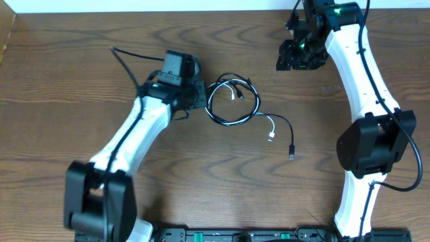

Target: Untangle cables

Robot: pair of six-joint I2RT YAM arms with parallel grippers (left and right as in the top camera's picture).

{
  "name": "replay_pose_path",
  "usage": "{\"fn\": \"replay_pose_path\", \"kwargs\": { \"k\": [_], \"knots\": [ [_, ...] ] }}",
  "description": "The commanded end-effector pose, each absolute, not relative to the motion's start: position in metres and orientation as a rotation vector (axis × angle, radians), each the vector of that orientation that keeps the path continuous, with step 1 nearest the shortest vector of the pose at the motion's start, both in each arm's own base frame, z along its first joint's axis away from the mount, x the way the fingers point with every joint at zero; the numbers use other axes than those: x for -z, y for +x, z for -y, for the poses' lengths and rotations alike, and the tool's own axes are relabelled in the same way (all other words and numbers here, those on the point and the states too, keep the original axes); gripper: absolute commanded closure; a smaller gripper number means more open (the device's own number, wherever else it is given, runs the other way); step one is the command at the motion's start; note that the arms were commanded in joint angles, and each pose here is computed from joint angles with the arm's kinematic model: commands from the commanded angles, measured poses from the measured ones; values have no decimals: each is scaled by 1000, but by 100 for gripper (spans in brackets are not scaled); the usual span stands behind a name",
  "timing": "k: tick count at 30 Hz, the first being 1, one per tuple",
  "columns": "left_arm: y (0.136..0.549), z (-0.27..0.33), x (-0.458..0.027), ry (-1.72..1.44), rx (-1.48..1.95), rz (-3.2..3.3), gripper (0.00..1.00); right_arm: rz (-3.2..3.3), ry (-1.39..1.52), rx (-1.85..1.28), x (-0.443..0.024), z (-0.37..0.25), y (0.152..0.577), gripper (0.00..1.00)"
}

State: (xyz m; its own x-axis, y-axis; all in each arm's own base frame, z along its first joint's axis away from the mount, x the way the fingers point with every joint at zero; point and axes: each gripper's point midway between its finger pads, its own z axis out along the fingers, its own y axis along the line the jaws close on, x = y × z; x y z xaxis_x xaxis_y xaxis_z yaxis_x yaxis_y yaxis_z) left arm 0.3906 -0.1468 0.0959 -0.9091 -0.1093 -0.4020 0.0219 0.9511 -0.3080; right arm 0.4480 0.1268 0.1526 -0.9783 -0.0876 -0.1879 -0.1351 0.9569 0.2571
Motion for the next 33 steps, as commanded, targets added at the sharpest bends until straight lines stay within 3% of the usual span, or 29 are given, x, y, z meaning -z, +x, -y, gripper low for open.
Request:
{"fn": "replay_pose_path", "kwargs": {
  "k": [1,9,21,29,30,33],
  "knots": [
    [404,128,-70,-61,254,-2690,58,-2928,-175,-391,-161,-131,442,50],
    [420,144,-31,217,268,-2675,58,-2943,-202,-343,-159,-134,437,50],
    [425,145,5,240,252,-2706,59,-2944,-214,-318,-158,-132,437,49],
    [367,153,40,296,317,-2958,59,-2934,-217,-316,-158,-132,440,48],
    [362,153,46,304,307,-2981,64,-2934,-218,-318,-159,-133,440,48],
    [351,151,56,317,266,-3033,92,-2937,-218,-322,-158,-133,439,48]
  ]
}}
